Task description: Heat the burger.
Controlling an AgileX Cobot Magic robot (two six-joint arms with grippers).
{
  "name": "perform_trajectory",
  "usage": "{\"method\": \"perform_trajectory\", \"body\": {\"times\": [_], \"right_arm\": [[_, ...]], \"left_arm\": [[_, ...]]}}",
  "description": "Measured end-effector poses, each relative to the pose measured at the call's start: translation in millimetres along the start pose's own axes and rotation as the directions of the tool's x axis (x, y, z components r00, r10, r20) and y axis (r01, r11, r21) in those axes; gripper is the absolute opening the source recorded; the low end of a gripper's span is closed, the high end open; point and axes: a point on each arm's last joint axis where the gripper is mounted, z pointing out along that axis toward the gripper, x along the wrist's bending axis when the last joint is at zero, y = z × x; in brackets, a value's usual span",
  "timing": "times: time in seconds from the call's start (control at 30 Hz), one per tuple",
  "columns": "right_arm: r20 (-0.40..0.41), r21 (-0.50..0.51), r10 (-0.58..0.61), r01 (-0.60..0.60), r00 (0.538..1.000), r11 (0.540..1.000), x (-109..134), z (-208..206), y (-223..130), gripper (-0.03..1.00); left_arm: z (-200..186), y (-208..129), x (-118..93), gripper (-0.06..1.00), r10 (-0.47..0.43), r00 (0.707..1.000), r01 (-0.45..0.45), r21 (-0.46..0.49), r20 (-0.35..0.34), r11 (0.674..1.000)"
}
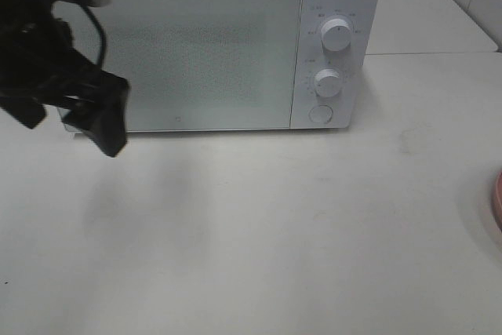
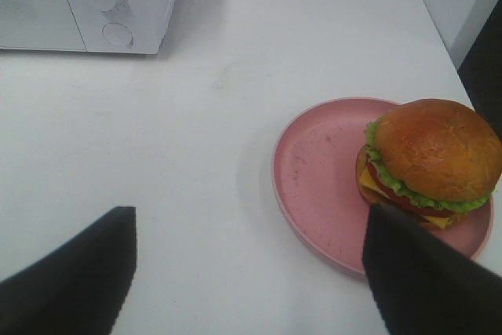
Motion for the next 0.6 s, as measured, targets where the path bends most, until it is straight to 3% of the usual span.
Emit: {"method": "perform_trajectory", "body": {"times": [0.03, 0.07, 0.13, 0.2, 0.23, 0.33, 0.4, 0.6], "right_arm": [[0.0, 0.0, 0.0, 0.0, 1.0, 1.0, 0, 0, 0, 0.76], [0.0, 0.0, 0.0, 0.0, 1.0, 1.0, 0, 0, 0, 0.76], [0.0, 0.0, 0.0, 0.0, 1.0, 1.0, 0, 0, 0, 0.76], [0.0, 0.0, 0.0, 0.0, 1.0, 1.0, 0, 0, 0, 0.76], [0.0, 0.0, 0.0, 0.0, 1.0, 1.0, 0, 0, 0, 0.76], [0.0, 0.0, 0.0, 0.0, 1.0, 1.0, 0, 0, 0, 0.76], [0.0, 0.0, 0.0, 0.0, 1.0, 1.0, 0, 0, 0, 0.76], [0.0, 0.0, 0.0, 0.0, 1.0, 1.0, 0, 0, 0, 0.76]], "left_arm": [[-4, -5, 20, 0.99, -0.061, 0.998, 0.061, 0.029, -0.014, 0.998], [-4, -5, 20, 0.99, -0.061, 0.998, 0.061, 0.029, -0.014, 0.998], [-10, -12, 51, 0.99, -0.155, 0.987, 0.156, 0.041, -0.031, 0.987], [-13, -14, 61, 0.99, -0.189, 0.981, 0.19, 0.036, -0.037, 0.981], [-18, -22, 80, 0.99, -0.254, 0.966, 0.256, 0.023, -0.048, 0.966], [-25, -32, 93, 0.99, -0.305, 0.951, 0.306, 0.004, -0.057, 0.952], [-37, -50, 109, 0.99, -0.377, 0.924, 0.376, -0.029, -0.068, 0.926], [-55, -82, 121, 0.99, -0.48, 0.873, 0.473, -0.089, -0.082, 0.876]]}}
